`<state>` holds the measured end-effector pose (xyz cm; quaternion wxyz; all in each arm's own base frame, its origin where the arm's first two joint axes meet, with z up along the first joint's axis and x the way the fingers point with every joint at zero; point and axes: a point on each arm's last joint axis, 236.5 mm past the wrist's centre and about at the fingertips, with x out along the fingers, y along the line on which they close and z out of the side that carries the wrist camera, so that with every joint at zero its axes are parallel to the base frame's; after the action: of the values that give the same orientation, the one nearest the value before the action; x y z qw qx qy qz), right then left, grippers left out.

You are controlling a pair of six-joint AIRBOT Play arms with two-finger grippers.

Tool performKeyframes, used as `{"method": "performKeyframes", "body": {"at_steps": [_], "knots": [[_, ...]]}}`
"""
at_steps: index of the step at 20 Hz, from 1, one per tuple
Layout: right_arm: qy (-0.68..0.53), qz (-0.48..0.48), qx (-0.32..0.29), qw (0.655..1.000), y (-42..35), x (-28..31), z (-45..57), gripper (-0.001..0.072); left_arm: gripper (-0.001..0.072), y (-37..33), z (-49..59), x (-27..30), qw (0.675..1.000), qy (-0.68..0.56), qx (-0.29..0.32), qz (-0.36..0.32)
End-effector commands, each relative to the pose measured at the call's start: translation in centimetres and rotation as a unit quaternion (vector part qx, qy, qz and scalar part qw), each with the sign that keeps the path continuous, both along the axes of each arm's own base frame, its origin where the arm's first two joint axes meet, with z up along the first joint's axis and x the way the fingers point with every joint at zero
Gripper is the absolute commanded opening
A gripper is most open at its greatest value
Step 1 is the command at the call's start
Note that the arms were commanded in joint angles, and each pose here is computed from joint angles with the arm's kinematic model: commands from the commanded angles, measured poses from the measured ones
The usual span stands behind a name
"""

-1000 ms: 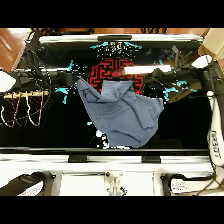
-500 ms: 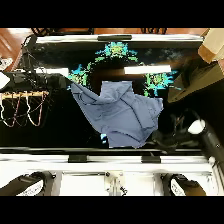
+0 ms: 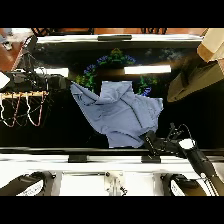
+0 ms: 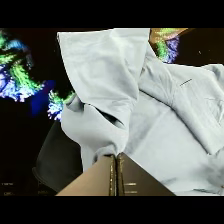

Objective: Fold the shirts.

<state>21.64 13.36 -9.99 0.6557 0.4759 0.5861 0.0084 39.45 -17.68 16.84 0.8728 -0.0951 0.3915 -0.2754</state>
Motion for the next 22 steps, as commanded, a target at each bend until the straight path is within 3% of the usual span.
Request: {"method": "performKeyframes", "body": {"at_steps": [1,3,5,7,9,11,13,15,18,22], "knots": [[-0.047,-0.060,0.000,0.997,0.5,2.9,0.7,0.0383,0.0029,0.1,0.0,0.0,1.000,0.000,0.001,0.001],[-0.065,-0.054,-0.002,0.996,0.7,3.8,1.5,0.0060,0.0029,0.3,0.0,0.2,1.000,-0.008,0.009,-0.005],[-0.133,0.018,-0.014,0.991,1.8,5.6,4.8,0.0061,0.0029,1.0,0.7,0.5,1.000,-0.017,0.010,0.003],[-0.263,0.136,-0.065,0.953,2.8,8.6,12.6,0.0061,0.0029,2.5,5.1,1.0,0.997,-0.076,0.012,0.012],[-0.405,0.224,-0.181,0.868,1.5,11.0,23.8,0.0061,0.0028,4.0,14.4,0.1,0.981,-0.191,0.017,0.020],[-0.530,0.189,-0.316,0.764,-2.5,11.4,39.6,0.0061,0.0029,5.8,26.5,-4.5,0.943,-0.330,0.007,0.045],[-0.629,0.087,-0.385,0.670,-6.2,7.4,54.2,0.0062,0.0029,7.0,35.7,-11.8,0.892,-0.447,0.006,0.063],[-0.691,0.023,-0.394,0.605,-7.9,1.3,63.3,0.0062,0.0029,8.1,40.4,-18.9,0.848,-0.522,0.020,0.085],[-0.704,0.024,-0.375,0.603,-7.6,-3.0,65.5,0.0062,0.0029,10.3,41.3,-25.3,0.829,-0.541,0.030,0.137],[-0.579,0.084,-0.410,0.700,-9.1,-0.8,57.8,0.0062,0.0029,12.1,34.5,-24.7,0.890,-0.419,0.084,0.160]]}}
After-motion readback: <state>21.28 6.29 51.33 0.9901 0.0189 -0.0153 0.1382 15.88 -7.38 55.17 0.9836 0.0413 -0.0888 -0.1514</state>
